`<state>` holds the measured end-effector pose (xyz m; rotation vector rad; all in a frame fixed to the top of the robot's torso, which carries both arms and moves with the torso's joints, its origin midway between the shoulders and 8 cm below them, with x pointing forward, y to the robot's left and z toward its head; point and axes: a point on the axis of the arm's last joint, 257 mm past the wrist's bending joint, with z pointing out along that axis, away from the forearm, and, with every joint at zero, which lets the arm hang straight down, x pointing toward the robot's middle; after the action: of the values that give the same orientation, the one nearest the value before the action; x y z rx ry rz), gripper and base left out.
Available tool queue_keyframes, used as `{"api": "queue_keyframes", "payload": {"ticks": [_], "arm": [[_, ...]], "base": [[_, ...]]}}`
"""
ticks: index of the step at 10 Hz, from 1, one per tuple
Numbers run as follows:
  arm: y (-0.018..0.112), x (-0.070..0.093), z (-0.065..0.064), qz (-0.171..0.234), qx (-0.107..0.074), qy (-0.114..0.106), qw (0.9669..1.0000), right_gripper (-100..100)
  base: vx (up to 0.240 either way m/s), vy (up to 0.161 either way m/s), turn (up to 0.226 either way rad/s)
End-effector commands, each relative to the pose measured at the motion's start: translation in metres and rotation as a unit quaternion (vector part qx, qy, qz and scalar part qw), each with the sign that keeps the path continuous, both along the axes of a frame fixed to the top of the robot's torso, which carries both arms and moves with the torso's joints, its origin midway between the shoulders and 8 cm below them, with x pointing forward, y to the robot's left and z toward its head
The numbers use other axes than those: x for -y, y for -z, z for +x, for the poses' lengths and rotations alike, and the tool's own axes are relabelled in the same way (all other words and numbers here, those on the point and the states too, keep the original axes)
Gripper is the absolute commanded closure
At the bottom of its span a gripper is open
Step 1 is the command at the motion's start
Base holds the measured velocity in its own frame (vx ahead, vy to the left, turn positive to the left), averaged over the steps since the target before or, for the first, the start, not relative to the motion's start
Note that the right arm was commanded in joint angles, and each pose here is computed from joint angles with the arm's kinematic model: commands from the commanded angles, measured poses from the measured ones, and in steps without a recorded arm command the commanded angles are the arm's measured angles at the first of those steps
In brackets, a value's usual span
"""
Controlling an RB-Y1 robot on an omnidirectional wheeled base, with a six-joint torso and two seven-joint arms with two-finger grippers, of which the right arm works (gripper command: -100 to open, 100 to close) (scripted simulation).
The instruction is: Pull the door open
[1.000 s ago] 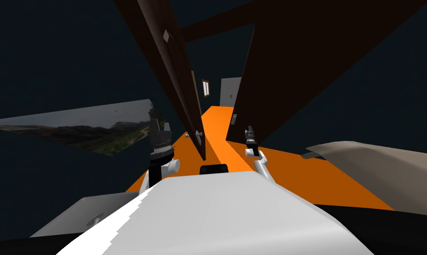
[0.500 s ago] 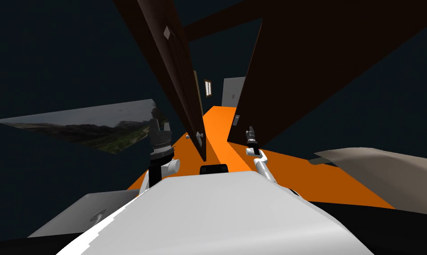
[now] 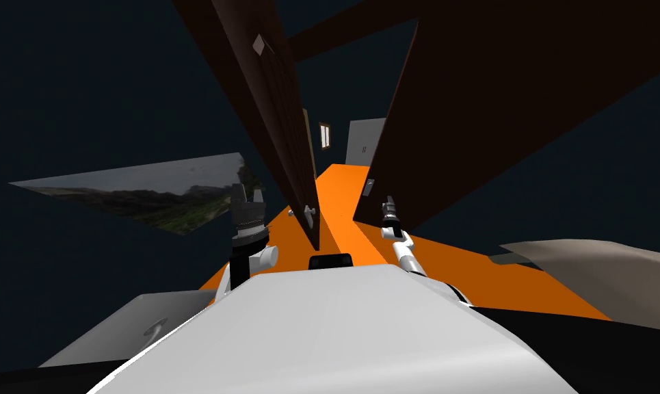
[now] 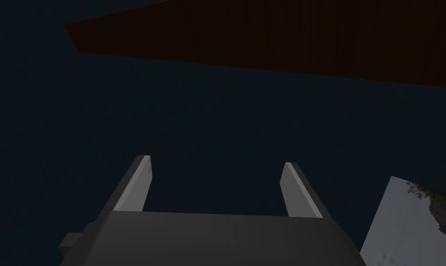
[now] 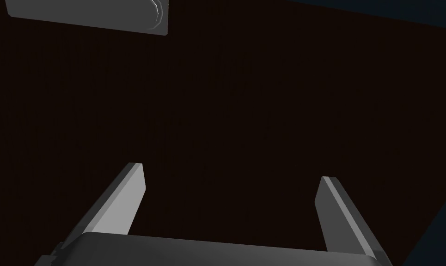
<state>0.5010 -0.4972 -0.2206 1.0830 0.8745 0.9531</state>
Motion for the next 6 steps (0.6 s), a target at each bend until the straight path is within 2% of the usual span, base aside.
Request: {"api": "queue_keyframes", "payload": {"ticks": [1, 2, 3, 5, 6], "arm": [[0.007, 0.004, 0.001, 0.004, -0.007, 0.005, 1.0, -100], [0.012, 0.012, 0.002, 0.009, -0.013, 0.013, 0.9998, -100], [0.012, 0.012, 0.002, 0.009, -0.013, 0.013, 0.9998, -100], [0.017, 0.027, 0.006, 0.018, -0.021, 0.027, 0.9992, -100], [0.025, 0.035, 0.007, 0.025, -0.029, 0.035, 0.9986, -100]], "base": [[0.056, -0.013, 0.05], [0.06, -0.006, 0.068], [0.05, -0.007, 0.039], [0.065, -0.012, 0.101], [0.085, -0.035, 0.116]]}}
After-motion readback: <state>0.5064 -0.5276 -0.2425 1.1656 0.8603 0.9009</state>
